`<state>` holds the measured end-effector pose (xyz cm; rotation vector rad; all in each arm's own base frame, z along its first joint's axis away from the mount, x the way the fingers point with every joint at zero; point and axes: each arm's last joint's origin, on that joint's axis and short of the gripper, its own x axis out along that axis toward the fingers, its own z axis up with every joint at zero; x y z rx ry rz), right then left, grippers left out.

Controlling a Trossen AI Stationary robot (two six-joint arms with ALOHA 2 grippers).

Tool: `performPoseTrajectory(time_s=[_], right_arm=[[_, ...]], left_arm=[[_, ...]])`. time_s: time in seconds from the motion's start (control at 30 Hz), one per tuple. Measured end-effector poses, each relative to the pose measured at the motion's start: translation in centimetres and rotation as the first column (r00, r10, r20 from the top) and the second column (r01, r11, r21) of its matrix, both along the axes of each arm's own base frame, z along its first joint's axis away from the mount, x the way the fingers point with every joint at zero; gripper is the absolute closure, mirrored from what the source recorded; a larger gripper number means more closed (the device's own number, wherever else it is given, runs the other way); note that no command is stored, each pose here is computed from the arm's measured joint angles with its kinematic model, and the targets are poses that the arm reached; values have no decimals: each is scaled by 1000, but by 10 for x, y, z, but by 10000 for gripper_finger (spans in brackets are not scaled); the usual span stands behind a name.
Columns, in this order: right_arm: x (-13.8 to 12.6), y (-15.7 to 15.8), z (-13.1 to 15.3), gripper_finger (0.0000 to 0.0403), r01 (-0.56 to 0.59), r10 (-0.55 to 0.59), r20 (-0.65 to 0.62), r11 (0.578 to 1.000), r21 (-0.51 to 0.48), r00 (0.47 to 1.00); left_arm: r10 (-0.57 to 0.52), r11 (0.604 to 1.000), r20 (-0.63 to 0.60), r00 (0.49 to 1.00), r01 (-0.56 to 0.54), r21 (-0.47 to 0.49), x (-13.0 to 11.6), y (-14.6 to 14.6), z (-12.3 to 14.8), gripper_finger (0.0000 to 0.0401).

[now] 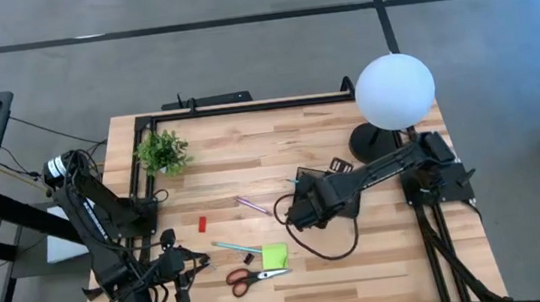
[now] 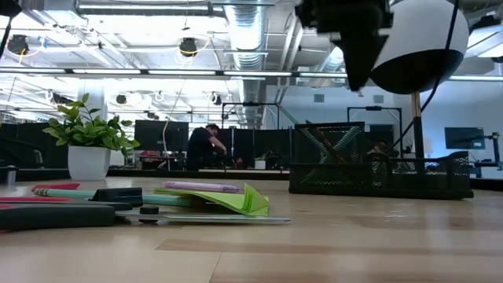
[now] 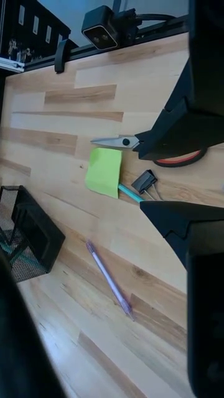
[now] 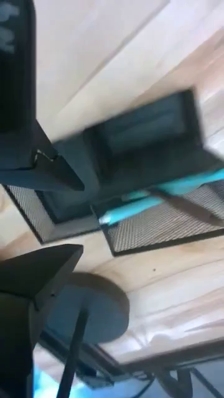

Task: Pick and place office supplies into organizer
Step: Put the purple pen into the desk organizer

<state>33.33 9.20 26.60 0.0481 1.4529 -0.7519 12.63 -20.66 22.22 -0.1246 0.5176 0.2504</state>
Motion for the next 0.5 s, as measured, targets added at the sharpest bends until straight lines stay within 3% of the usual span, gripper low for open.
performPoseTrajectory(time_s=[0.2,0.37,0.5], right_arm=[[2,36,42,304,-80,105,250,991,-106,962],[1,84,59,316,-117,227,530,965,-235,817],[5,125,49,316,-165,256,646,966,-200,719]], left_arm=[[12,1000,13,1000,-12,-10,0,0,0,287],[15,1000,9,1000,-15,-22,0,0,0,287],[19,999,5,1000,-18,-35,0,0,0,287]])
